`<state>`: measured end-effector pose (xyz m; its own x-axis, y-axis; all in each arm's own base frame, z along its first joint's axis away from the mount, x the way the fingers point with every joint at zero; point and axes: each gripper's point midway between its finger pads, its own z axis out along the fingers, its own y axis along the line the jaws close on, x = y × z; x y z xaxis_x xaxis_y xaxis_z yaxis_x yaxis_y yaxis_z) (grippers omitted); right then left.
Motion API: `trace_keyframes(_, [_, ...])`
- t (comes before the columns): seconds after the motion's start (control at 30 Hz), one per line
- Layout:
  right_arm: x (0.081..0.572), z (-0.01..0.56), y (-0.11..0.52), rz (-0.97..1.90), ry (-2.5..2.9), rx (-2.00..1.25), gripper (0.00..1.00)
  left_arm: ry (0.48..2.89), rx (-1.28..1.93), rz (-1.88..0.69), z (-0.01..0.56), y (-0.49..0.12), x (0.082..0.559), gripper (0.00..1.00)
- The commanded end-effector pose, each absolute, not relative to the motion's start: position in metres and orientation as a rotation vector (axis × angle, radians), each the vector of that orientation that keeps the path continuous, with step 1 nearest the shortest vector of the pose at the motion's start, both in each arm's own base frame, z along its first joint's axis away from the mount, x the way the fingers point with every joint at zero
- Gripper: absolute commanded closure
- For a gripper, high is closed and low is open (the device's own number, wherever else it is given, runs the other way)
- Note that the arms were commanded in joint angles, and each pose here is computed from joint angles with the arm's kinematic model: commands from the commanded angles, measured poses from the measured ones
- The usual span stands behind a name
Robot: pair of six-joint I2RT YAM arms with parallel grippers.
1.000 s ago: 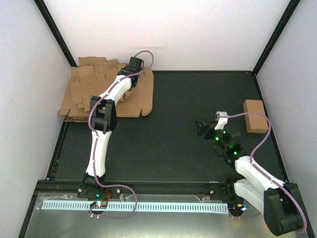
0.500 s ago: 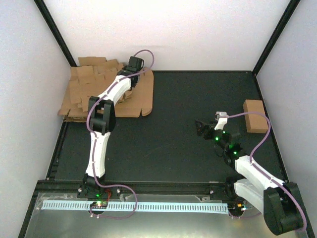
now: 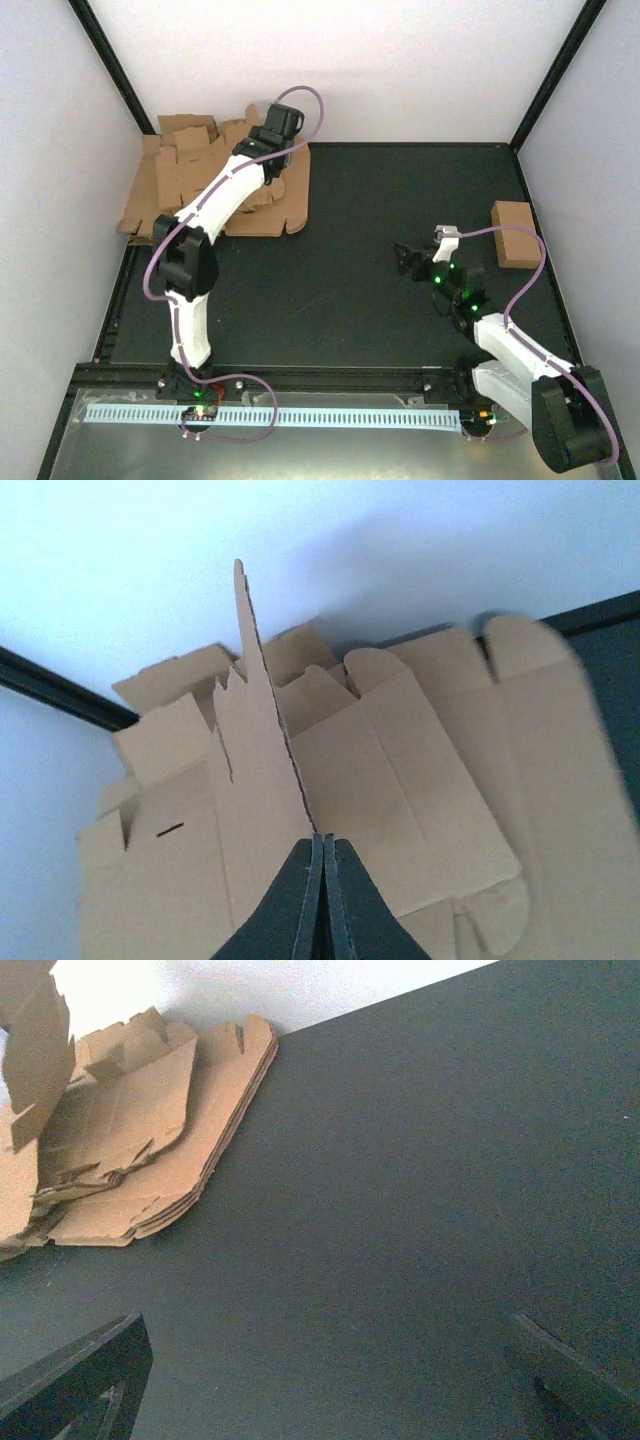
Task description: Fold the paper box
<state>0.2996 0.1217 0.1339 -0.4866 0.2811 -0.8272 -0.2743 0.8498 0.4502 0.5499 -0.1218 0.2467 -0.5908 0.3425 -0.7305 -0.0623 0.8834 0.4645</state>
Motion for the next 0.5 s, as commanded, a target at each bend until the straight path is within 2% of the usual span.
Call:
trace_keyframes(0.0, [0.305,0.147,0.122,0.655,1.936,-0.001,0.01,2.111,0.223,0.437,0.285,-0.159,0.502,0.99])
trace_keyframes(0.1, [0.303,0.148,0.121,0.652,1.932,0.000,0.00,2.105,0.286,0.362,0.297,-0.184,0.467,0.98])
trace_keyframes(0.23, [0.301,0.151,0.122,0.657,1.925,-0.010,0.01,2.089,0.332,0.385,0.315,-0.194,0.423,0.99])
trace_keyframes(0.47, [0.301,0.148,0.121,0.646,1.950,-0.004,0.01,2.011,0.266,0.476,0.355,-0.156,0.383,0.98])
